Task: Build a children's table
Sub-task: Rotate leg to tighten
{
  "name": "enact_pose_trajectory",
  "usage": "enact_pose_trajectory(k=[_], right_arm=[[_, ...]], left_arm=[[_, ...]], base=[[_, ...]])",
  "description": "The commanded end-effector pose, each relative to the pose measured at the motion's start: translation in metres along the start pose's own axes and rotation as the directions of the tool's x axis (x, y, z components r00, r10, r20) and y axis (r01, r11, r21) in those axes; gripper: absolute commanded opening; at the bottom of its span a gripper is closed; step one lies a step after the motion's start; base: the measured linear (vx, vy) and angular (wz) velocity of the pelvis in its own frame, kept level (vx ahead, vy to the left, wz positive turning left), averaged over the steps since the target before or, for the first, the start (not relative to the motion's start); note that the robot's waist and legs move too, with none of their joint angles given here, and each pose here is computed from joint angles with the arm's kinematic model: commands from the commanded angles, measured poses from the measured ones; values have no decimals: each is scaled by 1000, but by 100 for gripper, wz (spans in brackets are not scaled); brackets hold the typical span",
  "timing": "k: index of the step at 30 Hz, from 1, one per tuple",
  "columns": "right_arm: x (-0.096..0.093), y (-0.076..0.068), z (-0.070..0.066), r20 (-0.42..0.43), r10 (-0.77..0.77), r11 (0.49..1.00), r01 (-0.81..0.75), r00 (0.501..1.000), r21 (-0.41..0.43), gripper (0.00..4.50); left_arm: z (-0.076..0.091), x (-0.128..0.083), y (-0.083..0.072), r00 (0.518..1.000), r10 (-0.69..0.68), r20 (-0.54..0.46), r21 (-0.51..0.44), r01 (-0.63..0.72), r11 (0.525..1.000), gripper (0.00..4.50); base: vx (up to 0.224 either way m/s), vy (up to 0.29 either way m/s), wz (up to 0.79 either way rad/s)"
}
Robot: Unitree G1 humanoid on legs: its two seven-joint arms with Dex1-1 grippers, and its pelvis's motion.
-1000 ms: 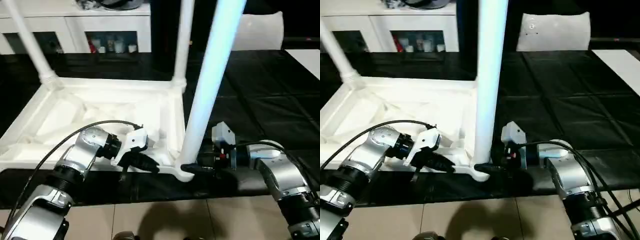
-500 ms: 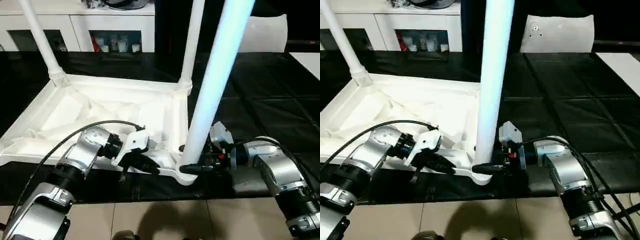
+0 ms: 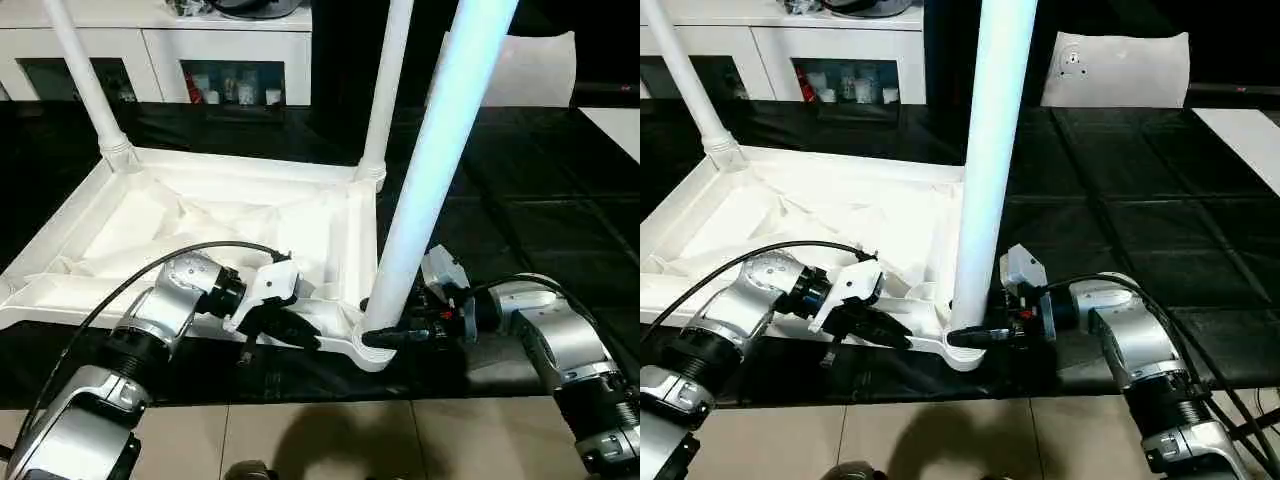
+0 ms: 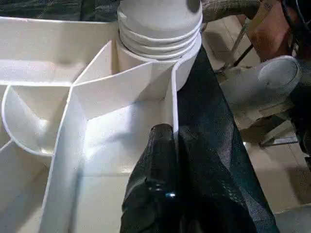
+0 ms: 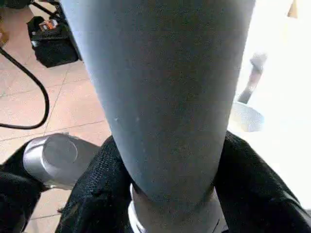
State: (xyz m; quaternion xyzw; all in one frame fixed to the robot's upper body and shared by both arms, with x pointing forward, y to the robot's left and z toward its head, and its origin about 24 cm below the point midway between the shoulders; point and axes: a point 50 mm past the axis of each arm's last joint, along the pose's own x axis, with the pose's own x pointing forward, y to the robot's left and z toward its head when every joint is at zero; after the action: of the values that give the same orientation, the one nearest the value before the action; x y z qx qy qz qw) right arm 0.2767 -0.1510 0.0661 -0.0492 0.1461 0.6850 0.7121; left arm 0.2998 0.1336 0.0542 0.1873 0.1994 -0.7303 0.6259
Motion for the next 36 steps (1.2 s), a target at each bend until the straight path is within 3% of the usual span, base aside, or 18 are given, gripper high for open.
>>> enact_pose_trajectory(k=[1, 4, 6, 11, 12, 14, 17, 18, 22, 24, 25, 26, 27, 29, 30, 33, 36], right_arm=[[6, 5, -5, 12, 41, 998, -42, 999, 48, 198], [10, 8, -5, 45, 39, 996, -42, 998, 75, 198], [21, 7, -2, 125, -77, 987, 58, 989, 147, 198], [38, -1, 0, 127, -251, 960, 230, 960, 162, 198], [52, -11, 2, 116, -395, 904, 364, 911, 225, 198], [59, -15, 3, 106, -457, 871, 419, 883, 257, 198], [74, -22, 16, 145, -526, 827, 465, 838, 315, 198], [81, -27, 21, 140, -580, 785, 506, 802, 358, 198], [97, -31, 25, 87, -643, 726, 571, 761, 383, 198], [101, -30, 27, 89, -643, 727, 569, 761, 384, 198], [102, -28, 27, 99, -634, 737, 561, 767, 378, 233], [102, -28, 27, 99, -634, 737, 561, 767, 378, 233], [99, -26, 24, 119, -634, 745, 563, 764, 357, 271], [98, -25, 23, 121, -638, 743, 568, 760, 354, 274], [89, -25, 19, 121, -663, 731, 603, 739, 321, 283], [76, -24, 14, 135, -679, 720, 617, 722, 318, 321], [56, -15, 14, 194, -631, 771, 581, 751, 262, 346]], left_arm=[[6, 2, 1, 1000, -22, 9, 21, 22, 1000, 0], [5, 3, 1, 1000, -8, 15, 1, 7, 1000, 0], [7, 8, 5, 998, 62, 3, -45, -62, 997, 0], [16, 18, 17, 978, 203, 39, -120, -197, 973, 0], [28, 29, 27, 942, 328, 72, -175, -312, 934, 0], [34, 34, 33, 914, 396, 85, -206, -373, 905, 0], [46, 42, 44, 858, 503, 104, -271, -462, 844, 0], [51, 46, 47, 837, 538, 104, -286, -493, 822, 0], [61, 50, 52, 792, 602, 104, -312, -548, 776, 0], [65, 49, 53, 780, 617, 106, -305, -565, 767, 0], [65, 49, 53, 780, 618, 100, -296, -569, 767, 0], [65, 49, 53, 780, 618, 100, -296, -569, 767, 0], [62, 46, 50, 796, 599, 88, -257, -562, 786, 0], [61, 45, 49, 801, 592, 84, -249, -559, 791, 0], [55, 42, 44, 820, 569, 60, -216, -546, 810, 0], [48, 35, 40, 829, 557, 53, -234, -532, 814, 0], [39, 27, 32, 862, 503, 67, -192, -483, 854, 0]], base=[[0, 0, 0], [0, 0, 0], [0, 0, 0], [0, 0, 0], [0, 0, 0], [0, 0, 0], [1, 17, -2], [0, 0, 0], [0, 0, 0], [0, 0, 0], [0, 0, 0], [0, 0, 0], [69, -19, 0], [35, -9, 0], [0, 0, 0], [0, 0, 0], [0, 0, 0]])
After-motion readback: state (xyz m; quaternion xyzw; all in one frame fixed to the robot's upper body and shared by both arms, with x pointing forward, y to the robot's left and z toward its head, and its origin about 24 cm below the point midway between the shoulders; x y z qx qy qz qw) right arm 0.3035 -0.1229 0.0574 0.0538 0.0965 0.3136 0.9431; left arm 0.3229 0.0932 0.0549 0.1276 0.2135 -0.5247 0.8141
